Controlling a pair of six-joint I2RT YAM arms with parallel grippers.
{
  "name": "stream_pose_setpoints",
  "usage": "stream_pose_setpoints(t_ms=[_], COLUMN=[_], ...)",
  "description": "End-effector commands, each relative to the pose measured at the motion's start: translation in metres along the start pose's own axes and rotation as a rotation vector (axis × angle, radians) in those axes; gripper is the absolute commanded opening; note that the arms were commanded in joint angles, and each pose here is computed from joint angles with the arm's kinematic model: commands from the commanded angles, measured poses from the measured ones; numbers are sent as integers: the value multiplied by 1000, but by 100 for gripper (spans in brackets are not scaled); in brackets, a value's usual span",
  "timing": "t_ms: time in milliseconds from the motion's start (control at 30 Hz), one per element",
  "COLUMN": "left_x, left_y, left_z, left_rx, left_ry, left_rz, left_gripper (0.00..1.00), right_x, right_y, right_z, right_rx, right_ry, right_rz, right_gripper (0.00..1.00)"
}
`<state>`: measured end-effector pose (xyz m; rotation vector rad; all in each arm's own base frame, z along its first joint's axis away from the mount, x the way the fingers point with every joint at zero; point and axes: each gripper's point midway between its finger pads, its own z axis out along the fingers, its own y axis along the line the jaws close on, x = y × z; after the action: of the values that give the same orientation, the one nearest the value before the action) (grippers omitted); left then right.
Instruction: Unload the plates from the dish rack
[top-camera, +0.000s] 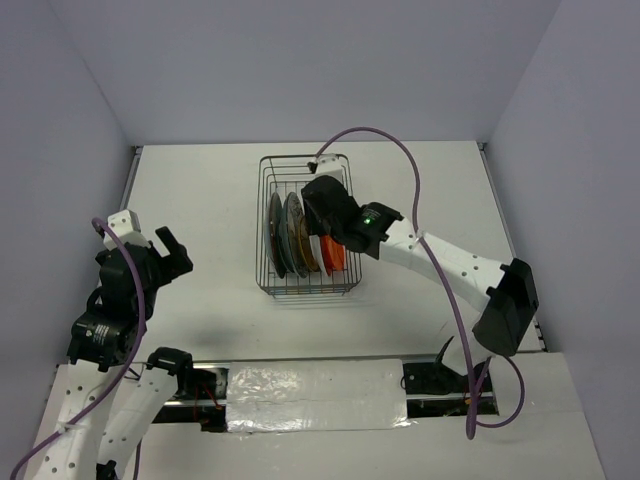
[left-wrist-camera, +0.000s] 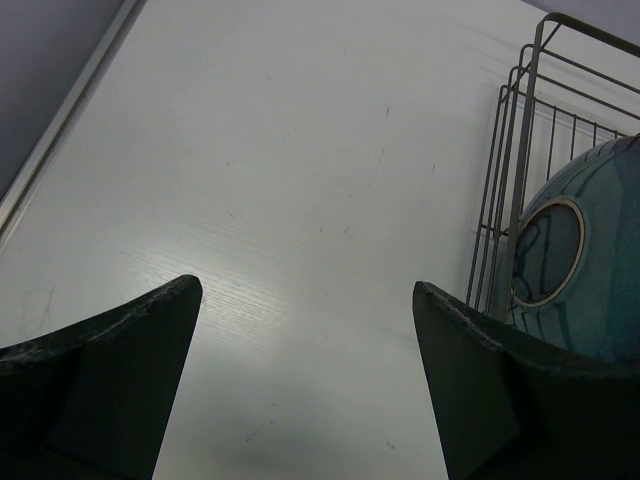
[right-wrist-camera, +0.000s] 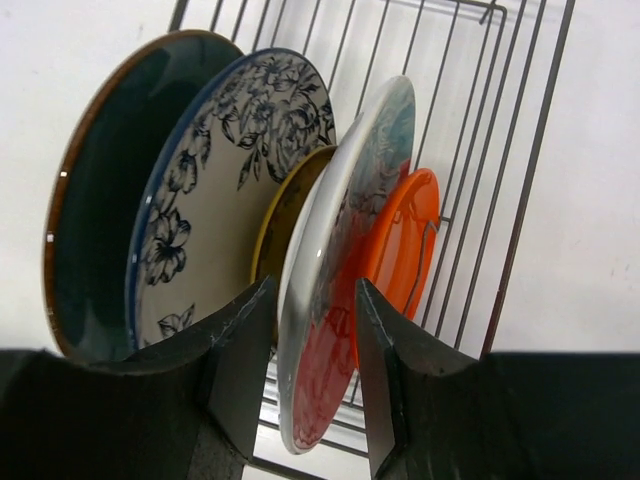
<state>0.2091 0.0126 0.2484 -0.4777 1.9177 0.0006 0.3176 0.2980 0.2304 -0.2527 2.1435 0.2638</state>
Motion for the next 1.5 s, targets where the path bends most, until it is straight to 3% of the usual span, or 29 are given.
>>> stream_pose_setpoints(t_ms=[0, 300, 367, 500, 700, 1167, 1467], left_x=[-9, -9, -9, -9, -9, -8, -8], left_y=[-7, -7, -8, -8, -8, -9, -9], left_z=[0, -2, -2, -2, -3, -2, -2], left_rx=[29, 33, 37, 39, 41, 40, 41], left_ry=[-38, -45, -46, -47, -46, -44, -46], left_rz=[-16, -20, -20, -18, -18, -18, -18], left_gripper=[100, 100, 100, 100, 100, 99, 100], right_x=[-13, 6, -2, -12, -31, -106, -158], right_y=[2, 13, 15, 11, 9, 13, -6], right_z=[-3, 14, 9, -1, -18, -71, -144], right_rx=[18, -22, -38, -39, -66, -184, -323], right_ry=[-31, 24, -10, -53, -121, -293, -453], right_rz=[10, 35, 69, 125, 175, 294, 416], right_gripper=[44, 27, 24, 9, 0, 0, 0])
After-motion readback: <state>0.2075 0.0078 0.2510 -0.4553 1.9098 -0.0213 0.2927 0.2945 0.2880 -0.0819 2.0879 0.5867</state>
